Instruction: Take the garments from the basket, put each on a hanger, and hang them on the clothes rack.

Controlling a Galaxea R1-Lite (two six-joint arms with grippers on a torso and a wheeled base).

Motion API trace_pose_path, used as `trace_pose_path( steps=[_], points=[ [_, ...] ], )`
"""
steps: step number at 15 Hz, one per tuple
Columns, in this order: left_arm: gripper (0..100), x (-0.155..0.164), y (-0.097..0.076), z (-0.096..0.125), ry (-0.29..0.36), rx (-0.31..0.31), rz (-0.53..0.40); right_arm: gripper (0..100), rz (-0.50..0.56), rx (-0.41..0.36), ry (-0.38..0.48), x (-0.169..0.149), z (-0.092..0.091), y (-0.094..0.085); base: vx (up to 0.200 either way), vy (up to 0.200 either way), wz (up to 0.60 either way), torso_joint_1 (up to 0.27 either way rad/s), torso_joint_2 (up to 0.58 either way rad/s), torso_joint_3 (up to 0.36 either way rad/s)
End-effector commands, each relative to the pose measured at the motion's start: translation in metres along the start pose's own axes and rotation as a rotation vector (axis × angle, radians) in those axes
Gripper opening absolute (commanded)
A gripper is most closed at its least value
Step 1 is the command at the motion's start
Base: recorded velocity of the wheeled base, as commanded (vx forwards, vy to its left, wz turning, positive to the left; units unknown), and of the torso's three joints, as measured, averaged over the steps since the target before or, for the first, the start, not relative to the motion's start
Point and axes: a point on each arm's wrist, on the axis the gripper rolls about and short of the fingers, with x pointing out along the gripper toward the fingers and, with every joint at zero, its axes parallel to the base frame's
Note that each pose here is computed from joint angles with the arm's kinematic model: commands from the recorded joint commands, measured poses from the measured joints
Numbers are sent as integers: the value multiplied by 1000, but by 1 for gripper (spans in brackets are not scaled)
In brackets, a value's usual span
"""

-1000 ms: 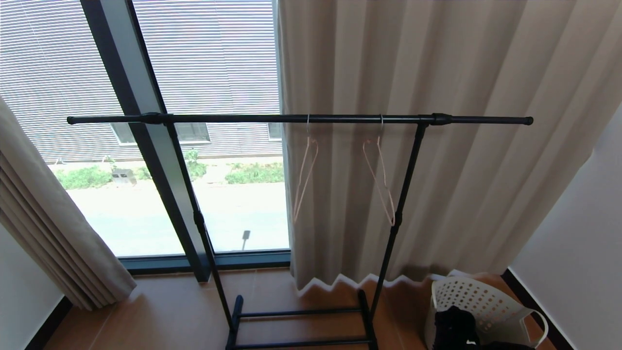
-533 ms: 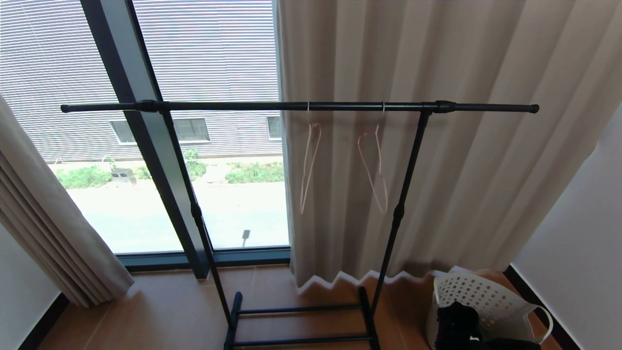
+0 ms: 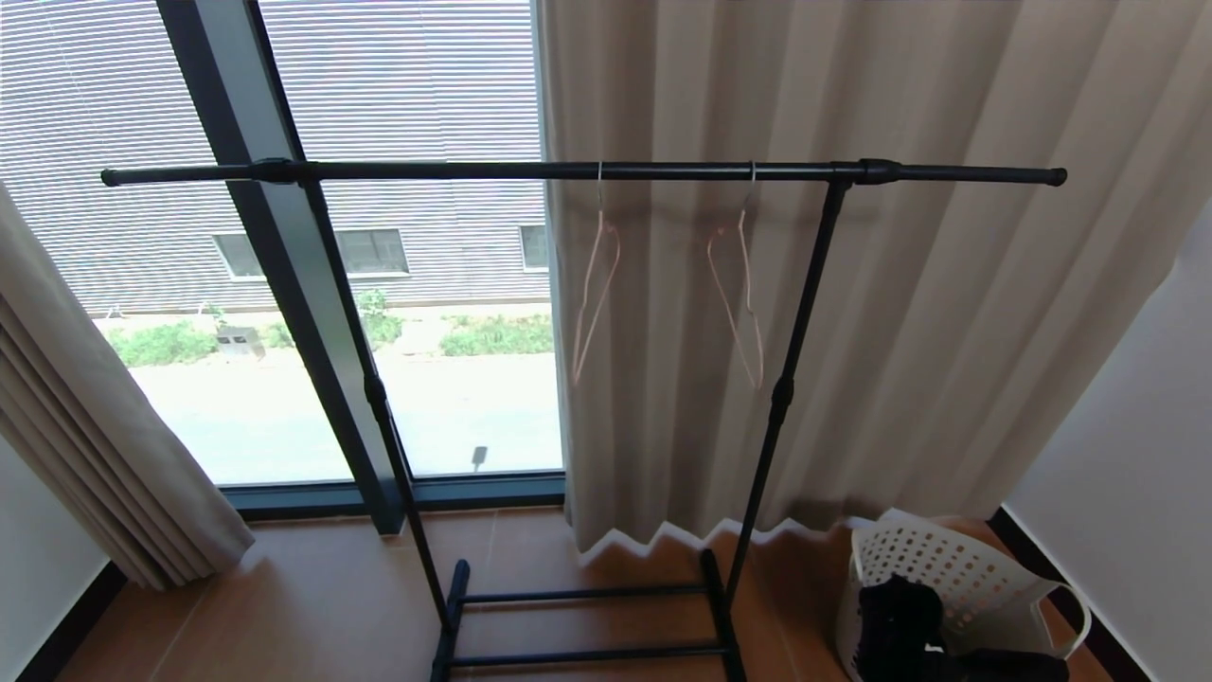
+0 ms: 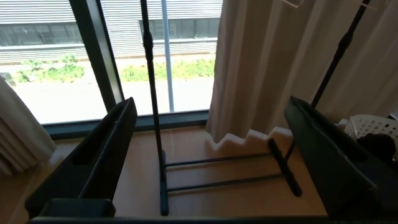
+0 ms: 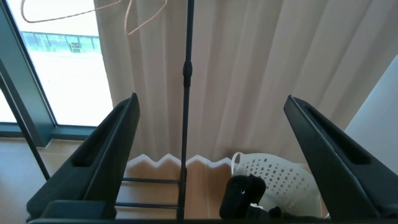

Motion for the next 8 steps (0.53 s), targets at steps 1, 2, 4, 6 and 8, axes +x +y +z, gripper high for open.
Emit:
trace_pose_path(
  steps=[1, 2, 4, 6, 8],
  points=[
    [100, 0, 0, 0, 0, 0, 0, 100, 0, -1, 1, 0, 0, 0, 0, 0, 0, -183, 442, 251],
    [100, 0, 0, 0, 2, 0, 0, 100, 0, -1, 1, 0, 0, 0, 0, 0, 0, -212, 515, 290],
    [100, 0, 0, 0, 2, 0, 0, 100, 0, -1, 1, 0, 0, 0, 0, 0, 0, -222, 542, 317],
    [100, 0, 0, 0, 0, 0, 0, 100, 0, -1, 1, 0, 0, 0, 0, 0, 0, -222, 547, 325],
    [100, 0, 0, 0, 0, 0, 0, 100, 0, -1, 1, 0, 0, 0, 0, 0, 0, -205, 537, 332]
  ],
)
